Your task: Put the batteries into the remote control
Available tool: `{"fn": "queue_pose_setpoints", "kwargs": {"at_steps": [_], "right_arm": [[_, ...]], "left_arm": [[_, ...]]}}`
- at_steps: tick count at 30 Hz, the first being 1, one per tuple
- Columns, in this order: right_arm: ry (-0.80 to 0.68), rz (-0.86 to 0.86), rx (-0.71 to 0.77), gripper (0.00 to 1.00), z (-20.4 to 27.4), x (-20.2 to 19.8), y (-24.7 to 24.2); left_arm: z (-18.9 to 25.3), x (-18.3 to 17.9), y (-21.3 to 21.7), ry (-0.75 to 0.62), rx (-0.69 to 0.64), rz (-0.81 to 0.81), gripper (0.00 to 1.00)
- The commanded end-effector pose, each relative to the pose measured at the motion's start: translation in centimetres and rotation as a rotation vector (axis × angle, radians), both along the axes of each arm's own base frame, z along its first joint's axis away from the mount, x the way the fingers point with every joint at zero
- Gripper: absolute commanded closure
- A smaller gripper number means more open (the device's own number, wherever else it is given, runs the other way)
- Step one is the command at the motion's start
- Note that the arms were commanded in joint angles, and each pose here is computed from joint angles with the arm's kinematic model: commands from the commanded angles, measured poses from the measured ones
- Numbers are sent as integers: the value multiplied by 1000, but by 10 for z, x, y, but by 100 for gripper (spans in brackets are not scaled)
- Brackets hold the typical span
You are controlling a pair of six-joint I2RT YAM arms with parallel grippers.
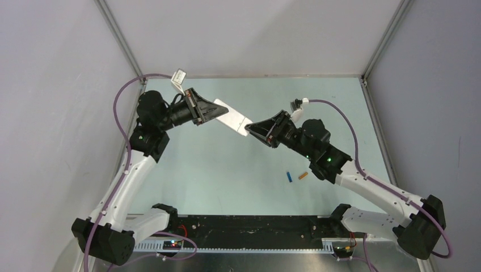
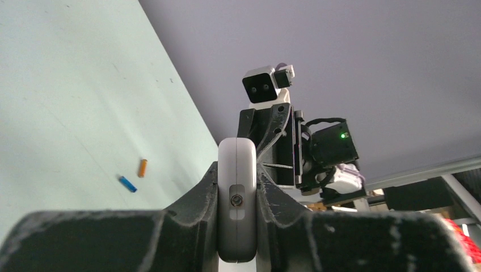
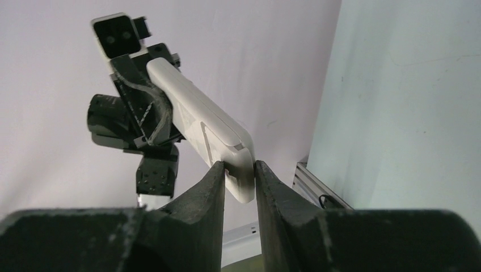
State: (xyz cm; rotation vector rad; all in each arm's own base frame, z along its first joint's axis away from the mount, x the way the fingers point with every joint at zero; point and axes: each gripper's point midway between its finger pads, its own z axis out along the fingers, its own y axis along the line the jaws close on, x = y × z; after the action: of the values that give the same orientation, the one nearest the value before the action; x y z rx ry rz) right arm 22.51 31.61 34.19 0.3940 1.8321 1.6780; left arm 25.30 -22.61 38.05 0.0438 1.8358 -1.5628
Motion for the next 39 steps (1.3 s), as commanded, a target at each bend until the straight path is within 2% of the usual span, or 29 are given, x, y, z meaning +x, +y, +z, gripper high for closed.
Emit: {"fn": "queue_pose_setpoints", "kwargs": {"at_steps": [1,10,19,28,32,39], "right_arm": [[75,-3,-124,73,-31,12,1],[113,-15,-194,80,-48,42,-1],[149,36,-197,100,-71,69,6],[81,23,-138,100,-55,87,1],[112,-28,-235,100,-78,91,-11],[257,-99,-479,100,-165,95,-36]], "left_arm": [[40,-6,3,-242,27,-13,100],[10,23,2,-256,162,6,100],[-41,63,1,-175,257,47,100],[-122,94,24,-73,462,180,100],[-143,92,33,-51,520,207,100],[-143,74,36,-57,507,200,100]]}}
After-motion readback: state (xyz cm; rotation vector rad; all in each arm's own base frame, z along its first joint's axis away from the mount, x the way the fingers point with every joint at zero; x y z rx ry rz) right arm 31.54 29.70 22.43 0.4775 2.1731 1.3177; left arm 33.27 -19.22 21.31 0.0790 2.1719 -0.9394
